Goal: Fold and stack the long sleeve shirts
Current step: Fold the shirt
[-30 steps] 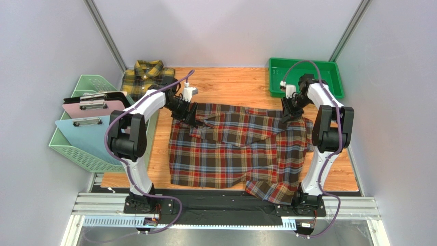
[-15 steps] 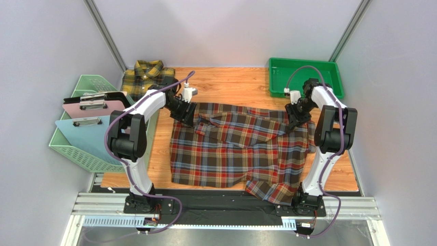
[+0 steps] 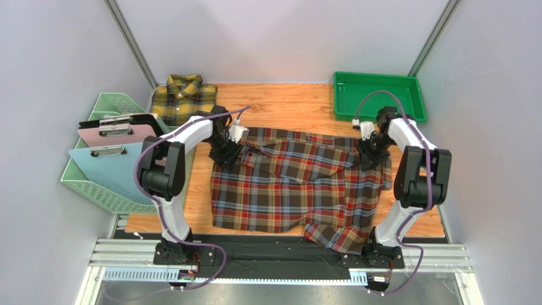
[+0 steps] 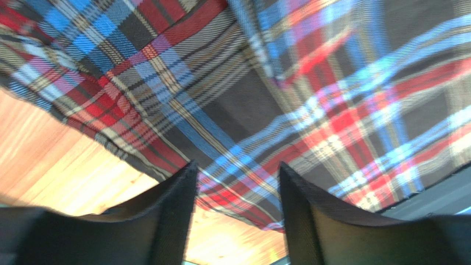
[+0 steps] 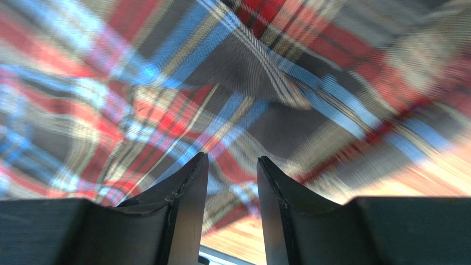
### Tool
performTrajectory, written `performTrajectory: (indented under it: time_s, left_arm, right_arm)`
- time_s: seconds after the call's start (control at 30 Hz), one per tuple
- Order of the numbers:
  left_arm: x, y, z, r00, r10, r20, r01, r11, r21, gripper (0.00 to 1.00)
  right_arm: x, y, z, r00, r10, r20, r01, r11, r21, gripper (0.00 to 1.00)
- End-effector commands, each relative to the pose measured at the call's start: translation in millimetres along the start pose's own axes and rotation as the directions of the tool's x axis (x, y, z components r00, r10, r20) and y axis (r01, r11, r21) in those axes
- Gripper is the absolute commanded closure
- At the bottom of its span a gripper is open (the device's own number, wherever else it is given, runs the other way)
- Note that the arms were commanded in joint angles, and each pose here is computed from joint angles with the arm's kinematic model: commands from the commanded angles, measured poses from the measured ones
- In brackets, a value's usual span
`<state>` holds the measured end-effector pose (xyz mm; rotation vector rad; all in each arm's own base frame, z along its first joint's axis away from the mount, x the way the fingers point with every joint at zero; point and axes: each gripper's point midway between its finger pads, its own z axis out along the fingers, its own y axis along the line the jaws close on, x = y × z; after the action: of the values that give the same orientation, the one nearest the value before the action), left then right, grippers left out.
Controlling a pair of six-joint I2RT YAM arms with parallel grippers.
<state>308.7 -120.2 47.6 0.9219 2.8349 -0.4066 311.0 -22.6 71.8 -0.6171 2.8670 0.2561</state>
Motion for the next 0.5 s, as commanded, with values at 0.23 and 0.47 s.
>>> performTrajectory:
  time_s: [0.23, 0.47]
  left_arm:
    - [-10, 48, 20, 0.987, -0.033, -0.155, 0.025, 0.998, -0.051, 0.62]
    - [-55, 99, 17, 0.989, -0.074, -0.131, 0.064, 0.994, -0.085, 0.64]
  right_arm:
    - [-34, -49, 62, 0.997, -0.053, -0.051, 0.058, 0.993, 0.1, 0.61]
    - [-82, -60, 72, 0.999, -0.047, -0.025, 0.05, 0.993, 0.108, 0.6]
